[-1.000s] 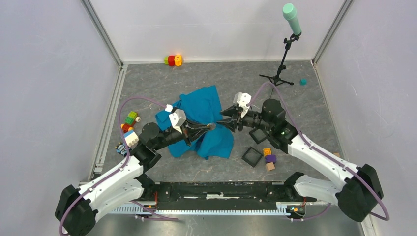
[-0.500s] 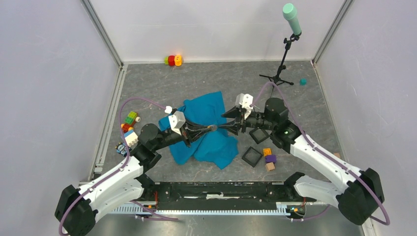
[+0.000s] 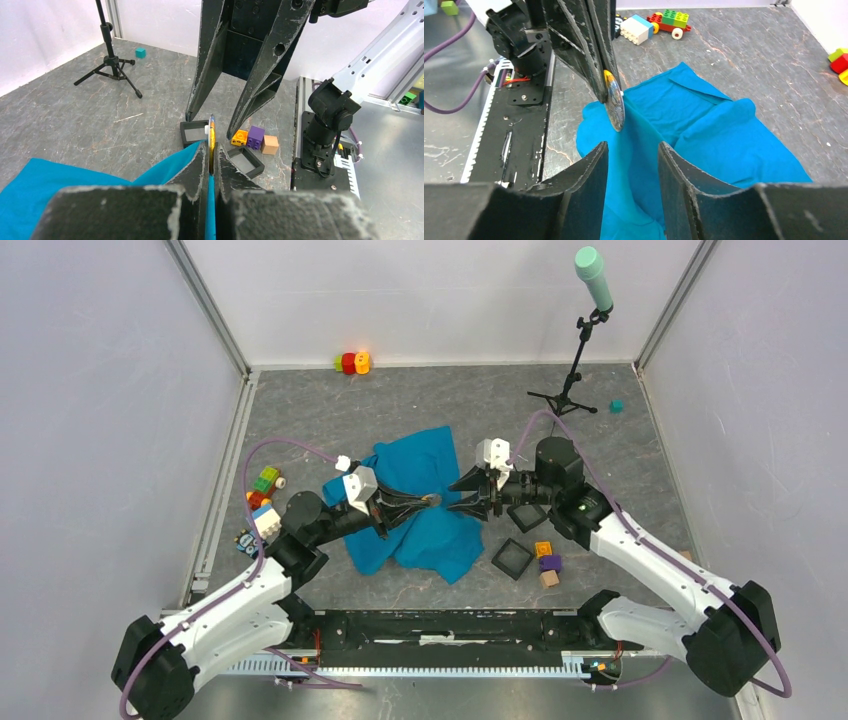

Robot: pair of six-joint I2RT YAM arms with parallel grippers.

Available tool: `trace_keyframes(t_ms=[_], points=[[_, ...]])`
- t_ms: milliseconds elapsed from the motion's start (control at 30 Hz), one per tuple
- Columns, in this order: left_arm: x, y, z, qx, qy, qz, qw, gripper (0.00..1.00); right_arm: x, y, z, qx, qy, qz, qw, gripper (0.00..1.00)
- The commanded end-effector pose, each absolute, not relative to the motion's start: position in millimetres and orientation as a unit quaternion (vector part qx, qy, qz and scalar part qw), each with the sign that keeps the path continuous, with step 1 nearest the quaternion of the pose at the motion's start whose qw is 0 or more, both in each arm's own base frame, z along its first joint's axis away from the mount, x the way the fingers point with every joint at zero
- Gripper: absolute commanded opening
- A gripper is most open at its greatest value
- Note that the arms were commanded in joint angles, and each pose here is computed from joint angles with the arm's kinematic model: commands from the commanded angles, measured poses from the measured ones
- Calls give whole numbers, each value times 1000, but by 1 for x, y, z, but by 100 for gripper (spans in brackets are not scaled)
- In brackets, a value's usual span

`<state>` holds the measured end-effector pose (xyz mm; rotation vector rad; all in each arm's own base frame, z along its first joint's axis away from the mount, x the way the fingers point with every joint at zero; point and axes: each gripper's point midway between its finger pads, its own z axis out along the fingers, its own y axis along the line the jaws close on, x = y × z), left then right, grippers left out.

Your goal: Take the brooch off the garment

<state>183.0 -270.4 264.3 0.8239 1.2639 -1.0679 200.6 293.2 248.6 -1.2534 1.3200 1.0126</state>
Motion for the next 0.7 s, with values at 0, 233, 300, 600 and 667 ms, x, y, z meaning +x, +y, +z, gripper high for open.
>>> trace_keyframes(t_ms=[0,233,300,600,667], points=[[181,-273,284,373,508,-458,627,2,192,302,281,-532,498,448,518,44],[182,-278,287,384,504,-459,623,2,191,309,284,-531,496,465,506,40],[182,-280,288,388,503,-461,619,2,191,311,286,-531,495,468,504,33],[187,-279,287,390,503,-446,629,2,193,313,278,-527,508,474,490,9],[193,-277,285,380,513,-438,633,26,196,313,277,-515,520,474,489,4]])
